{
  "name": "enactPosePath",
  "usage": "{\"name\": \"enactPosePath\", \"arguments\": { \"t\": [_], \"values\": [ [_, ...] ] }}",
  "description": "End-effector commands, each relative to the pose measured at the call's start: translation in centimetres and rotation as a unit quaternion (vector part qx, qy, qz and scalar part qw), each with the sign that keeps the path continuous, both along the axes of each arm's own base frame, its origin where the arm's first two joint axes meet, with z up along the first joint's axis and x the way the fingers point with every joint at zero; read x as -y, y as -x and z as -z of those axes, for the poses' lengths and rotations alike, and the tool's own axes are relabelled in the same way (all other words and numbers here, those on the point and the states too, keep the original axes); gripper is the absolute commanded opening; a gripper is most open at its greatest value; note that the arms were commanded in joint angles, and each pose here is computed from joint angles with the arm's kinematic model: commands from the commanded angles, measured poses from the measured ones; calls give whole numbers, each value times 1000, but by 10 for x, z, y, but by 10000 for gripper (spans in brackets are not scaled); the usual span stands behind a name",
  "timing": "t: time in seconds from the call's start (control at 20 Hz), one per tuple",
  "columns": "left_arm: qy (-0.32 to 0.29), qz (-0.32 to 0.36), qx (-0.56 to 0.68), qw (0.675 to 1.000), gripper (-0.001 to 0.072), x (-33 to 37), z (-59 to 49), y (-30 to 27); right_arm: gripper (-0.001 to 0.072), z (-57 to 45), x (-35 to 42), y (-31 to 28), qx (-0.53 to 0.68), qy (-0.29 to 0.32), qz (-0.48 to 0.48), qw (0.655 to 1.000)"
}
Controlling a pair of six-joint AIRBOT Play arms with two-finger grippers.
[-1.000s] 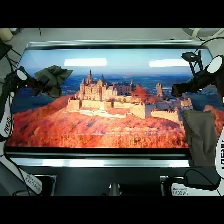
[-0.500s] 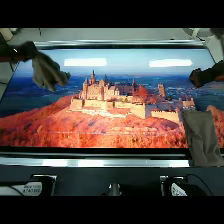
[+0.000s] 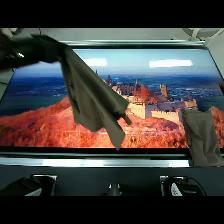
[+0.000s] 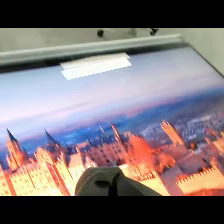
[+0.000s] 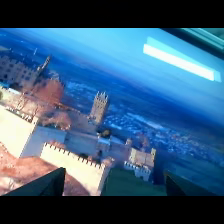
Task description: Fold the shirts.
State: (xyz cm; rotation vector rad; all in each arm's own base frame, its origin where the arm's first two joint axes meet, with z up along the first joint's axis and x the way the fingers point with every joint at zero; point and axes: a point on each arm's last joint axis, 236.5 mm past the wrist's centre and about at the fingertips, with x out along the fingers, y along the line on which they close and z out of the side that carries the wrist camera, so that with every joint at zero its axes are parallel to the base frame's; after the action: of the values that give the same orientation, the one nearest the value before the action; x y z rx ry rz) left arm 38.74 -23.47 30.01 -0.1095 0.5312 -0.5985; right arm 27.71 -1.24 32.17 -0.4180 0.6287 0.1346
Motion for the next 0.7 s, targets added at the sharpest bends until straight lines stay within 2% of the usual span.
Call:
{"name": "enactPosePath", "arguments": {
  "t": [0.0, 0.25, 0.3, 0.35, 0.4, 0.65],
  "values": [
    [-28, 46, -125, 991, 24, 62, 119, 29, 664, 35, -3, 25, -94, -6, -6, 995],
    [-72, 51, -290, 953, 29, 116, 289, 69, 664, 103, -7, -17, -199, -28, -26, 979],
    [-79, 50, -309, 947, 186, 116, 297, 69, 664, 122, -11, -26, -226, -39, -37, 973],
    [-83, 45, -318, 943, 588, 110, 294, 63, 663, 142, -17, -33, -255, -54, -47, 964],
    [-83, 36, -322, 942, 718, 100, 284, 53, 663, 161, -24, -37, -283, -71, -60, 955],
    [-160, 65, -324, 930, 718, -4, 234, 32, 663, 247, -58, -27, -398, -146, -110, 899]
  ]
}}
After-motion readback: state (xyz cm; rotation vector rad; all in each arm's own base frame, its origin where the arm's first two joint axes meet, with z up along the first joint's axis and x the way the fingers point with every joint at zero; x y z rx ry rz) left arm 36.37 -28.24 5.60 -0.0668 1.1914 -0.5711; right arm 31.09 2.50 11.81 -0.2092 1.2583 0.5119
